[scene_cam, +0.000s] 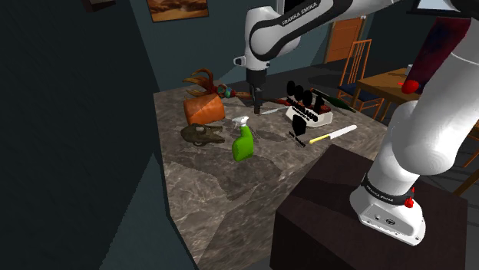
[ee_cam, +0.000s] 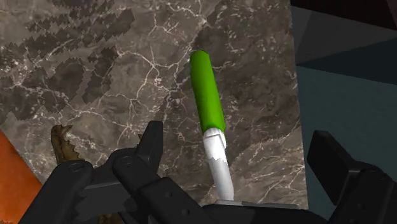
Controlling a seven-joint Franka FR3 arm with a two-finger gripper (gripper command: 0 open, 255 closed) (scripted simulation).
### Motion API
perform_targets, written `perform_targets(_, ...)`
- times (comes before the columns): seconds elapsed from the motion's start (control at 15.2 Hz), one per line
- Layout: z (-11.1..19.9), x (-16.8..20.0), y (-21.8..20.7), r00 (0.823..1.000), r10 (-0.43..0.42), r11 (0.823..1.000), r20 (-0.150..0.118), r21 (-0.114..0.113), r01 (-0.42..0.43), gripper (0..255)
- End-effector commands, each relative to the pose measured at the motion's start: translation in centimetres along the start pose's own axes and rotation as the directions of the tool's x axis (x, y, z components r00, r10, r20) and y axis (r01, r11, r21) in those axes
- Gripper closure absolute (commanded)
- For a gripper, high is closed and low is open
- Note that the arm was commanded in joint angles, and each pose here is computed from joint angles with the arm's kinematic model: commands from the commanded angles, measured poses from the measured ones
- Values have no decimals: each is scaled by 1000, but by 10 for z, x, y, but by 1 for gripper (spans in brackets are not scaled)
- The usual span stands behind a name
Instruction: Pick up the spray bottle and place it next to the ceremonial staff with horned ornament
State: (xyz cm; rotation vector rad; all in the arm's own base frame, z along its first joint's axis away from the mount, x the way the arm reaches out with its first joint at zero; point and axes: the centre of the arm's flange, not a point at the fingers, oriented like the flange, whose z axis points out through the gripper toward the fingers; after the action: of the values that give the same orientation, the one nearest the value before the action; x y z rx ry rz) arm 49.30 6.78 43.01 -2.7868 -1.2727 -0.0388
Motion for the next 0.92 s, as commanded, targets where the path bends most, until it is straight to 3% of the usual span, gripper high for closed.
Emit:
perform_targets(0.0,16,22,7,998,-68,998,-7,0,68,0)
perform_targets(0.13,24,34,9,994,-105,994,-10,1,105,0)
perform_targets(0.59,64,35,9,994,-105,994,-10,1,105,0)
perform_targets(0.86,64,35,9,994,-105,994,-10,1,105,0)
